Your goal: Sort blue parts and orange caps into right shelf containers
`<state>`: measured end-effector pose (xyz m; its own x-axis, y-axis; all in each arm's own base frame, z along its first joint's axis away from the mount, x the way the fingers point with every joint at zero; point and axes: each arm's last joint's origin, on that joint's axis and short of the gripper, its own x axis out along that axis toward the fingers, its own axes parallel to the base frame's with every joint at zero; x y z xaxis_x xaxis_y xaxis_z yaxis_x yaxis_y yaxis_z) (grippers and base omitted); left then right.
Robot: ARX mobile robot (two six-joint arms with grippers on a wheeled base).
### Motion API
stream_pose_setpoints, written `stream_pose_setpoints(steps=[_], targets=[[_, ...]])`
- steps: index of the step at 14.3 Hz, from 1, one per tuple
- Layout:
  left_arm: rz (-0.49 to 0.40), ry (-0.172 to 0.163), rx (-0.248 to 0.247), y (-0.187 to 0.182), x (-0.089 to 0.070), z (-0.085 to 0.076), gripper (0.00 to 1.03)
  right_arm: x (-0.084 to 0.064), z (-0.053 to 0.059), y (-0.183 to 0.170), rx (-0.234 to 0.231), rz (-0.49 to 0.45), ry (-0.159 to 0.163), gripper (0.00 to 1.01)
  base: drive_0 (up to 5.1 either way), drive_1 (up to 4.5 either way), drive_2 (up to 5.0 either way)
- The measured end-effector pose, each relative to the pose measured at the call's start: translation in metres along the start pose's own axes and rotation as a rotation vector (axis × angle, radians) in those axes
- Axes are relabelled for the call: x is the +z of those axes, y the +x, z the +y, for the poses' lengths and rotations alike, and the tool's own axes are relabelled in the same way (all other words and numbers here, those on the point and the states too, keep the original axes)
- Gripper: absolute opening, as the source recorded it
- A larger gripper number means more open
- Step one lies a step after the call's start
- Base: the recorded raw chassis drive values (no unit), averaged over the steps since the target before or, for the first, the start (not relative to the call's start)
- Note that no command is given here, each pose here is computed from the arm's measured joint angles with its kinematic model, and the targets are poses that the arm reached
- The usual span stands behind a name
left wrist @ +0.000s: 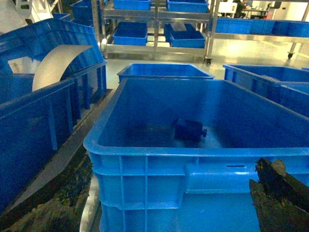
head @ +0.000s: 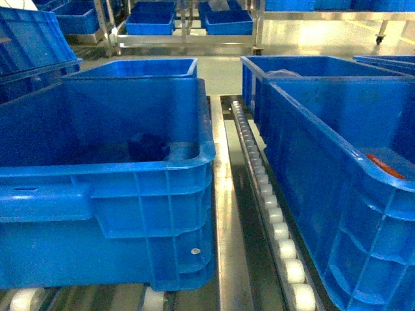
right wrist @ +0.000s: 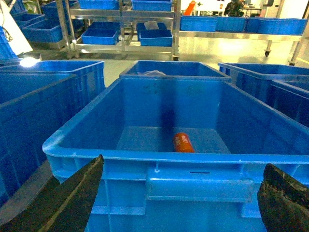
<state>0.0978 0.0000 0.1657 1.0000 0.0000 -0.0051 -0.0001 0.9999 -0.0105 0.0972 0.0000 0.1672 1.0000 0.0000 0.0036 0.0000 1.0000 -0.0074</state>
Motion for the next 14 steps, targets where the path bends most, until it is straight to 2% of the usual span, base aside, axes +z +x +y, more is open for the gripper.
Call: stream_pose_setpoints(steps=[14], targets=[[0.000, 0.000, 0.000, 0.0000, 0.0000, 0.0000, 0.98, 0.0000, 0.0000, 0.0000, 0.000, 0.000, 0.000, 0.98, 0.0, 0.00, 0.0]])
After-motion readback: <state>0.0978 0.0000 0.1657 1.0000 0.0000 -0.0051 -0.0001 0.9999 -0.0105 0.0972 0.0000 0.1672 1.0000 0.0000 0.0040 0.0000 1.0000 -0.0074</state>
